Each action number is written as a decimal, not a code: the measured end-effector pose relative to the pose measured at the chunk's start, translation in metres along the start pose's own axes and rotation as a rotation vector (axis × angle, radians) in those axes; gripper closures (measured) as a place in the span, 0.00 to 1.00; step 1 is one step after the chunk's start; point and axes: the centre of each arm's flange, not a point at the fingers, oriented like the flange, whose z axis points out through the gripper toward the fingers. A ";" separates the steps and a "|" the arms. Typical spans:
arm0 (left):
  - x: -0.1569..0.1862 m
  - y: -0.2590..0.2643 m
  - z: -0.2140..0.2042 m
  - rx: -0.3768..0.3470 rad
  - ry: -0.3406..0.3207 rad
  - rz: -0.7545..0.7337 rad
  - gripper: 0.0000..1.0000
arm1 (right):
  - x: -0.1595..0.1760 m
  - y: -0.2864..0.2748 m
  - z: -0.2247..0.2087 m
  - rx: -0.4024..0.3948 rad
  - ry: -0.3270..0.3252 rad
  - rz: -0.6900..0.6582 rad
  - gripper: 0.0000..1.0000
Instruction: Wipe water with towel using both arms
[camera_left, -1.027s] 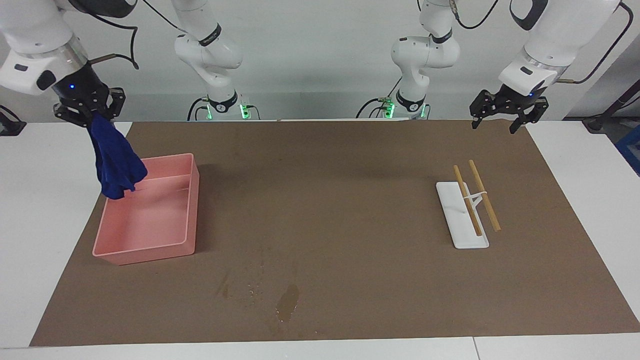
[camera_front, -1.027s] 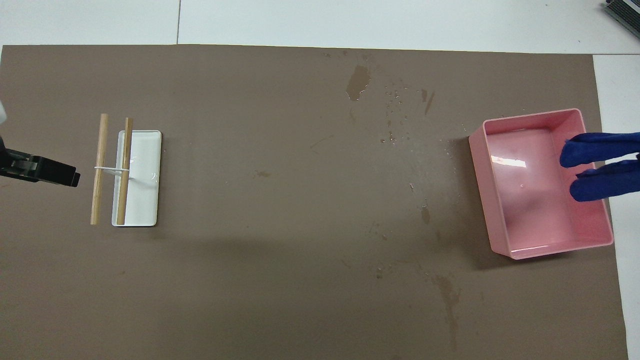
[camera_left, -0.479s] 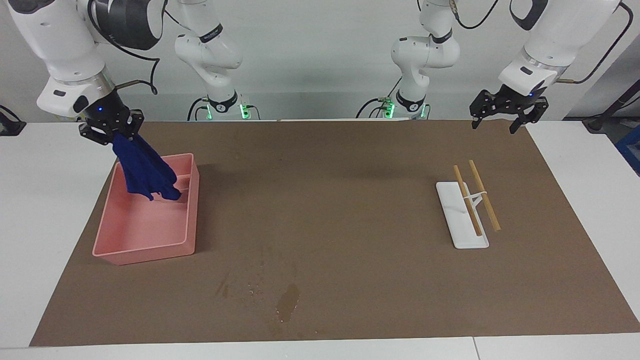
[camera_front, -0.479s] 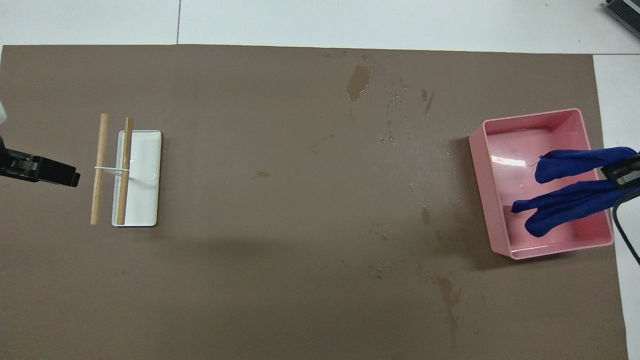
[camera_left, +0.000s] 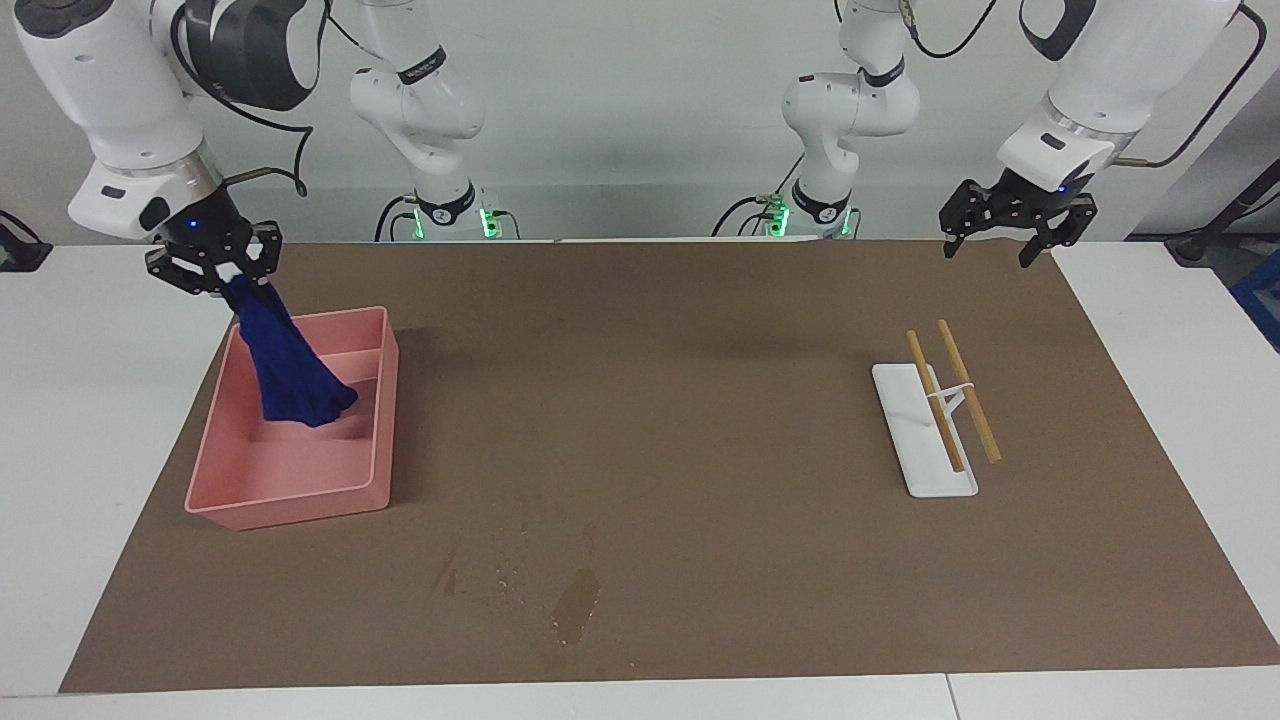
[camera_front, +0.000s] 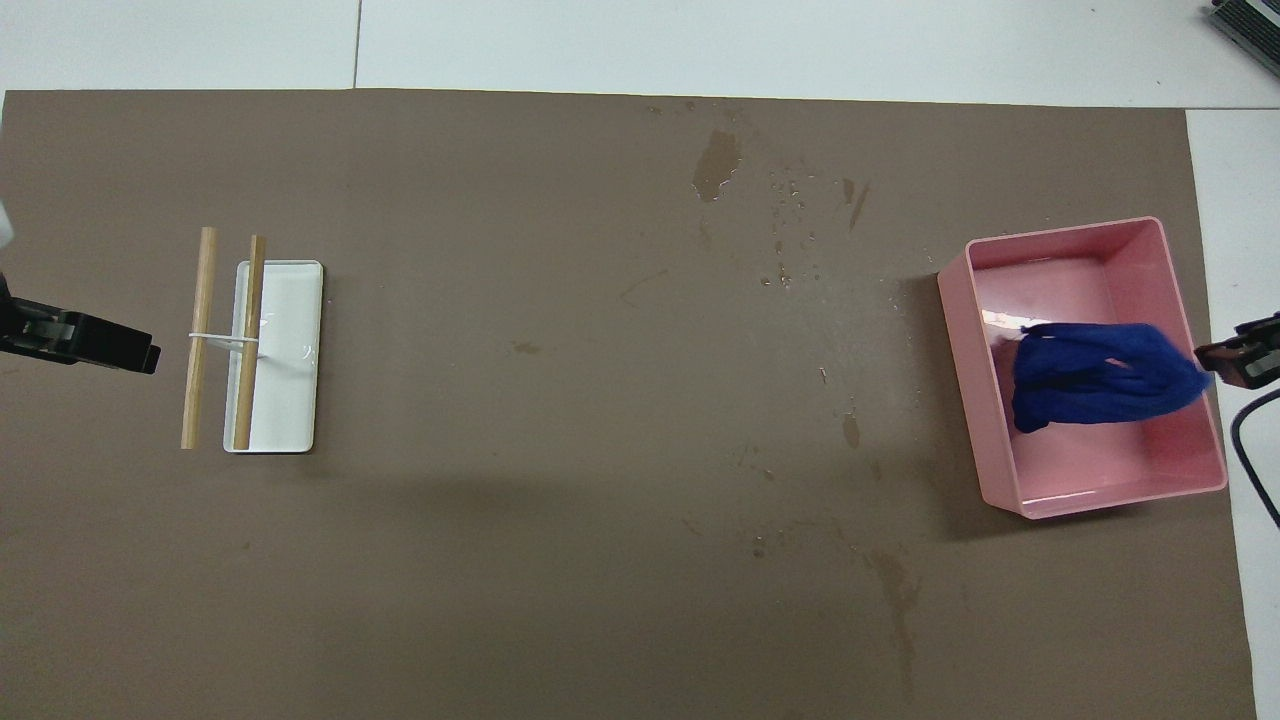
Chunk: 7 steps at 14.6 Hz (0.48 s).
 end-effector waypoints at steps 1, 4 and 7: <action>0.000 0.000 0.000 0.000 0.000 0.000 0.00 | 0.001 -0.001 0.000 0.006 0.007 0.001 0.41; 0.000 0.000 0.000 0.000 0.000 0.000 0.00 | 0.004 -0.005 -0.007 0.031 0.044 0.004 0.09; 0.000 0.000 0.000 0.000 0.000 0.000 0.00 | 0.013 -0.027 -0.027 0.056 0.055 0.016 0.00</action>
